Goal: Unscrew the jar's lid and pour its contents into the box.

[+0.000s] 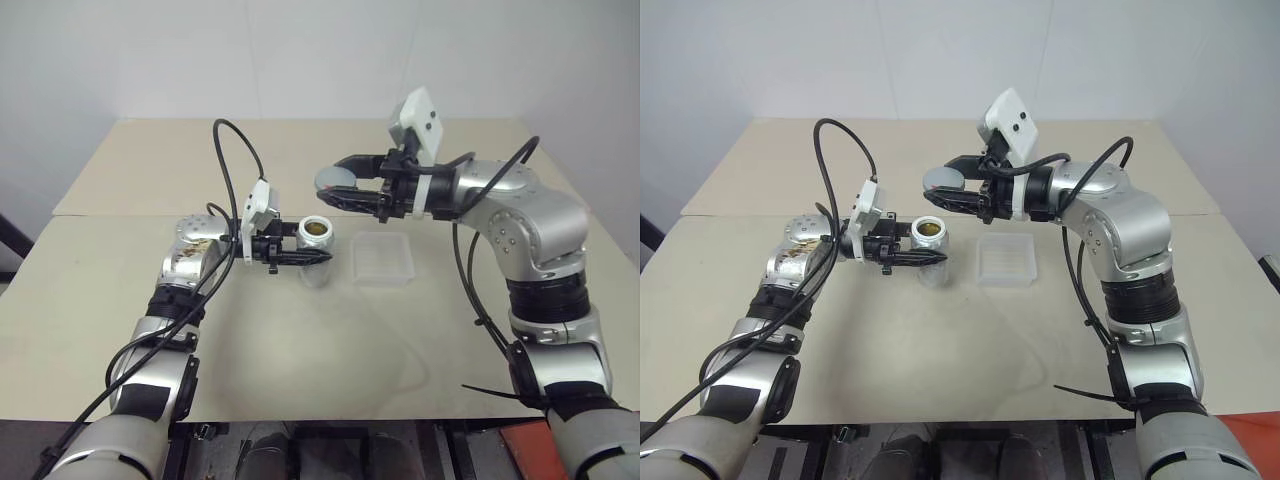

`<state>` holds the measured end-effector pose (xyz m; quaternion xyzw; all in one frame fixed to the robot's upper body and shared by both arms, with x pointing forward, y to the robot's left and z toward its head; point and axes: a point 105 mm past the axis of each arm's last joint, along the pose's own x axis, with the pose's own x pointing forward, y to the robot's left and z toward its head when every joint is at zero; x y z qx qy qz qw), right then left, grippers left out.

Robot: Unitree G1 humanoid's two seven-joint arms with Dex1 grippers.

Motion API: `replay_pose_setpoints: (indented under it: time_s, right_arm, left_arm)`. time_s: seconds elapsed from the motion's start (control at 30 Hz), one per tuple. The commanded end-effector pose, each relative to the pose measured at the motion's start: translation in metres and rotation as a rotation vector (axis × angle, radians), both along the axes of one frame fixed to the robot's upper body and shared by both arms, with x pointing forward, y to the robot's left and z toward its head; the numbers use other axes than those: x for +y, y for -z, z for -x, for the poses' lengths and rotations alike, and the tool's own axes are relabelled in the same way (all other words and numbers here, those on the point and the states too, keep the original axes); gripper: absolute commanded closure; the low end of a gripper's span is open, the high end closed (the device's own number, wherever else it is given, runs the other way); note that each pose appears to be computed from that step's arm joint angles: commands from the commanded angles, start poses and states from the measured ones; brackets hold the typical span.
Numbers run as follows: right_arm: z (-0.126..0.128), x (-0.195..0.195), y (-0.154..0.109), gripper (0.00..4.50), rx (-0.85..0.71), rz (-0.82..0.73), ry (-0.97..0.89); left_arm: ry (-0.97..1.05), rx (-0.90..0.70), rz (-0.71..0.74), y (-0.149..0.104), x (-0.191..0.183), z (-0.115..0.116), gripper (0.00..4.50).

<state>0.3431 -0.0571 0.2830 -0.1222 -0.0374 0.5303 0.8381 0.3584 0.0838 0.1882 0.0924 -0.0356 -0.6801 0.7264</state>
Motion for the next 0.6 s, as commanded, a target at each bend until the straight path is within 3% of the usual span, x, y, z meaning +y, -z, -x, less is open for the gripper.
replay_pose_setpoints:
  time_s: [0.03, 0.33, 0.53, 0.6]
  right_arm:
    - [-0.008, -0.032, -0.008, 1.74, -0.057, -0.049, 0.122]
    - [-0.024, -0.157, 0.051, 1.74, 0.013, 0.003, 0.607]
    - [-0.025, -0.185, 0.125, 1.74, 0.117, 0.126, 0.777]
    - [-0.029, -0.185, 0.138, 1.74, 0.127, 0.124, 0.812]
  left_arm:
    - [-0.043, -0.093, 0.032, -0.025, 0.006, -0.006, 2.44]
    - [-0.165, -0.153, 0.100, -0.048, 0.027, -0.017, 2.44]
    - [-0.190, -0.157, 0.130, -0.051, 0.023, -0.020, 2.44]
    - [-0.190, -0.154, 0.138, -0.050, 0.020, -0.020, 2.44]
